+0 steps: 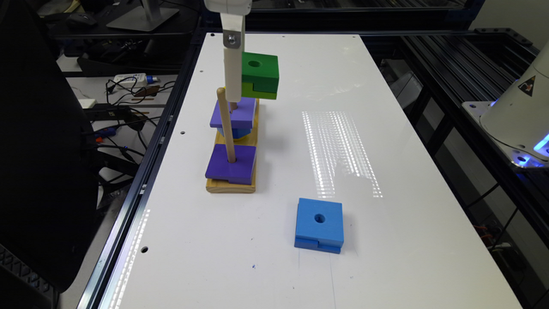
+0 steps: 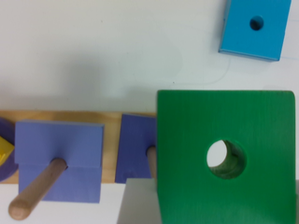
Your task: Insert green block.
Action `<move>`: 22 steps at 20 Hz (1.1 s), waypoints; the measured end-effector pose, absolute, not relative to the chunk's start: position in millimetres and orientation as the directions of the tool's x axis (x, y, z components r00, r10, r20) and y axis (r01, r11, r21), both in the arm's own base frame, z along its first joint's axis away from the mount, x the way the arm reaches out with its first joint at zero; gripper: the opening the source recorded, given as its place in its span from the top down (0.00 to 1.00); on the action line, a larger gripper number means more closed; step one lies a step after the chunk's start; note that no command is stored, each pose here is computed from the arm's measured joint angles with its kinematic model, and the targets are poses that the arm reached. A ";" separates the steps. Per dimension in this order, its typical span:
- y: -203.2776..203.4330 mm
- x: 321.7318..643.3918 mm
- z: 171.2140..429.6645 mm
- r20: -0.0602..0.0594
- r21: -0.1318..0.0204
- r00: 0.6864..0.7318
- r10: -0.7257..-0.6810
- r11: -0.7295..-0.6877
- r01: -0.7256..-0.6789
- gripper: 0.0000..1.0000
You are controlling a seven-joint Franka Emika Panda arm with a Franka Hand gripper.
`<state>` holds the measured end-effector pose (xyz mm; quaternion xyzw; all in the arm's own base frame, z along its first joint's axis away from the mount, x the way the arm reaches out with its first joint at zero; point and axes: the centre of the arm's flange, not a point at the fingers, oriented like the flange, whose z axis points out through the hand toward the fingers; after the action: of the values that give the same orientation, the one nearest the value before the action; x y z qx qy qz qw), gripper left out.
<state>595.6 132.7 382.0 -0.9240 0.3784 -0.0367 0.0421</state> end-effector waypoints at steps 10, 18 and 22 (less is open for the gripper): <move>130.4 604.3 380.9 0.035 -0.112 0.709 -0.704 -0.708 -0.697 1.00; 130.2 607.1 380.5 0.035 -0.115 0.709 -0.704 -0.708 -0.697 1.00; 129.6 607.4 380.8 0.035 -0.115 0.709 -0.705 -0.707 -0.698 1.00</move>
<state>607.4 129.6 380.8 -0.9231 0.3798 -0.0384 0.0466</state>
